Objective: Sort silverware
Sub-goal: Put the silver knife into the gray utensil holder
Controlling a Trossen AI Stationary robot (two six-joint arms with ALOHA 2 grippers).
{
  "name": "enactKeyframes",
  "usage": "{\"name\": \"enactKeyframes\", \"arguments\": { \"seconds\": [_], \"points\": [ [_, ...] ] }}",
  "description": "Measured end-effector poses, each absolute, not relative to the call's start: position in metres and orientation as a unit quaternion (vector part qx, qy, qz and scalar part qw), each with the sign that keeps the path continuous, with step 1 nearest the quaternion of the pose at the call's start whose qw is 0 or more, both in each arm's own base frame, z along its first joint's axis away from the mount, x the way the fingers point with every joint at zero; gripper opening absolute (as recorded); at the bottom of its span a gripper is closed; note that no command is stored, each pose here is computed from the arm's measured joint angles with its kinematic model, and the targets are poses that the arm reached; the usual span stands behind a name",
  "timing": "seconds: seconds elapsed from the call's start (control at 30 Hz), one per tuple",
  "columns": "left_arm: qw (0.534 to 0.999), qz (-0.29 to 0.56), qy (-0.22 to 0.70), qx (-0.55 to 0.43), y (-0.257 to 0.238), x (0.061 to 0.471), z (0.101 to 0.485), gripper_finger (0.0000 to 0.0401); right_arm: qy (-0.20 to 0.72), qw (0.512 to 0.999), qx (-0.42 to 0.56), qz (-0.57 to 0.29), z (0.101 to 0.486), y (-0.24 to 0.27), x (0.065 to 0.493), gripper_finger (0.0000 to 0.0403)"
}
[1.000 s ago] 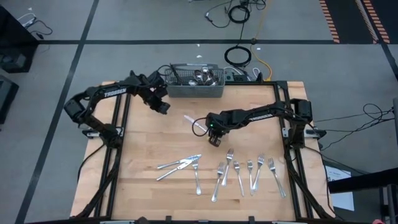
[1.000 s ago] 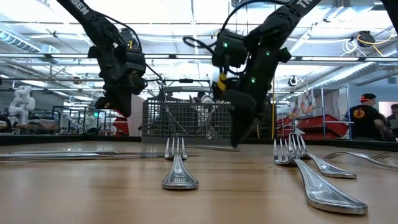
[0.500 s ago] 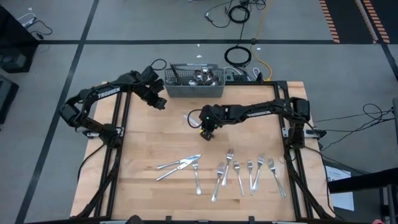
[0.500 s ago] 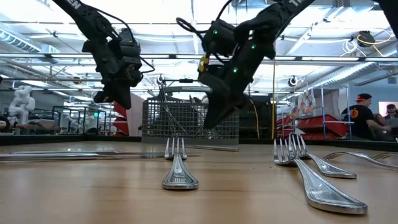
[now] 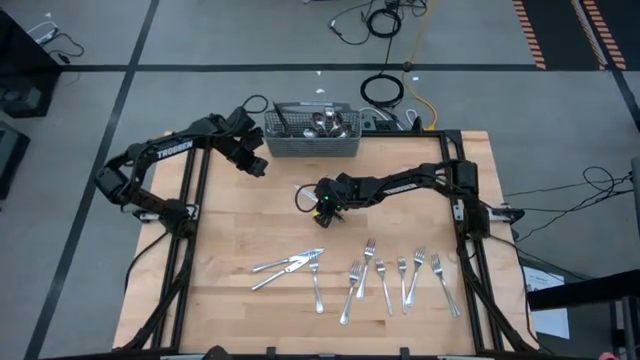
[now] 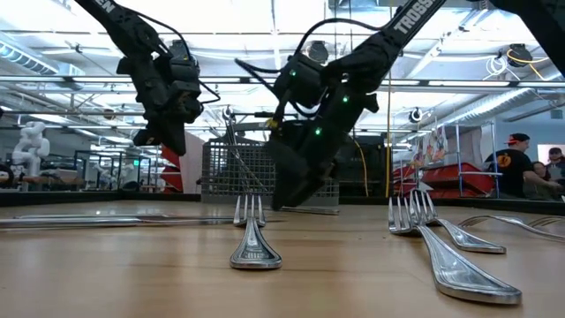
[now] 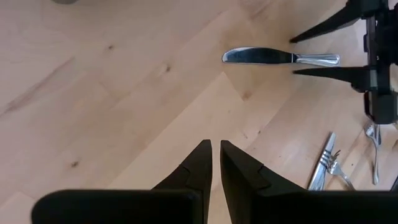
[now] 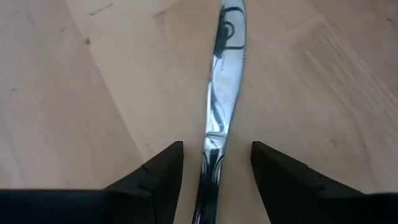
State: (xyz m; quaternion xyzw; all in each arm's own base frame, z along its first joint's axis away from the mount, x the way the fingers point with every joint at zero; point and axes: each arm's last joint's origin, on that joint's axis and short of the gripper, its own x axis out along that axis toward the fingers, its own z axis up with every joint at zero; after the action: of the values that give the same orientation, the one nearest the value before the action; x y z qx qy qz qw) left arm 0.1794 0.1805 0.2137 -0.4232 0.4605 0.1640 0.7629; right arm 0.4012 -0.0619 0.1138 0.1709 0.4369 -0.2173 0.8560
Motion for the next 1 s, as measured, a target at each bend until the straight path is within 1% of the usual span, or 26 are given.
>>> {"name": "enactKeyframes", "arguments": {
  "seconds": [0.17, 0.27, 0.37, 0.4, 0.5, 0.53, 0.77, 0.93, 1.0],
  "points": [
    [0.762, 0.17, 0.463, -0.419, 0.181, 0.179, 0.213, 0.0041, 0.453, 0.841, 0.171, -0.242, 0.085, -0.052, 0.405, 0.0181],
    [0.762, 0.17, 0.464, -0.419, 0.181, 0.179, 0.213, 0.0041, 0.445, 0.84, 0.17, -0.262, 0.079, -0.042, 0.408, 0.0165],
    [0.762, 0.17, 0.464, -0.419, 0.181, 0.179, 0.213, 0.0041, 0.441, 0.839, 0.168, -0.27, 0.075, -0.031, 0.409, 0.0126],
    [0.762, 0.17, 0.463, -0.419, 0.181, 0.179, 0.213, 0.0041, 0.438, 0.838, 0.172, -0.276, 0.075, -0.028, 0.409, 0.0107],
    [0.762, 0.17, 0.464, -0.419, 0.181, 0.179, 0.213, 0.0041, 0.43, 0.834, 0.192, -0.287, 0.075, -0.025, 0.409, 0.0033],
    [0.762, 0.17, 0.464, -0.419, 0.181, 0.179, 0.213, 0.0041, 0.43, 0.834, 0.193, -0.287, 0.075, -0.024, 0.409, 0.0021],
    [0.761, 0.18, 0.467, -0.414, 0.181, 0.178, 0.213, 0.0041, 0.423, 0.835, 0.191, -0.294, 0.076, -0.024, 0.409, 0.0015],
    [0.76, 0.181, 0.467, -0.413, 0.182, 0.178, 0.213, 0.0041, 0.406, 0.847, 0.18, -0.292, 0.106, -0.023, 0.404, 0.0001],
    [0.76, 0.181, 0.467, -0.413, 0.182, 0.178, 0.213, 0.0041, 0.406, 0.849, 0.182, -0.284, 0.117, -0.025, 0.401, 0.0006]
  ]
}}
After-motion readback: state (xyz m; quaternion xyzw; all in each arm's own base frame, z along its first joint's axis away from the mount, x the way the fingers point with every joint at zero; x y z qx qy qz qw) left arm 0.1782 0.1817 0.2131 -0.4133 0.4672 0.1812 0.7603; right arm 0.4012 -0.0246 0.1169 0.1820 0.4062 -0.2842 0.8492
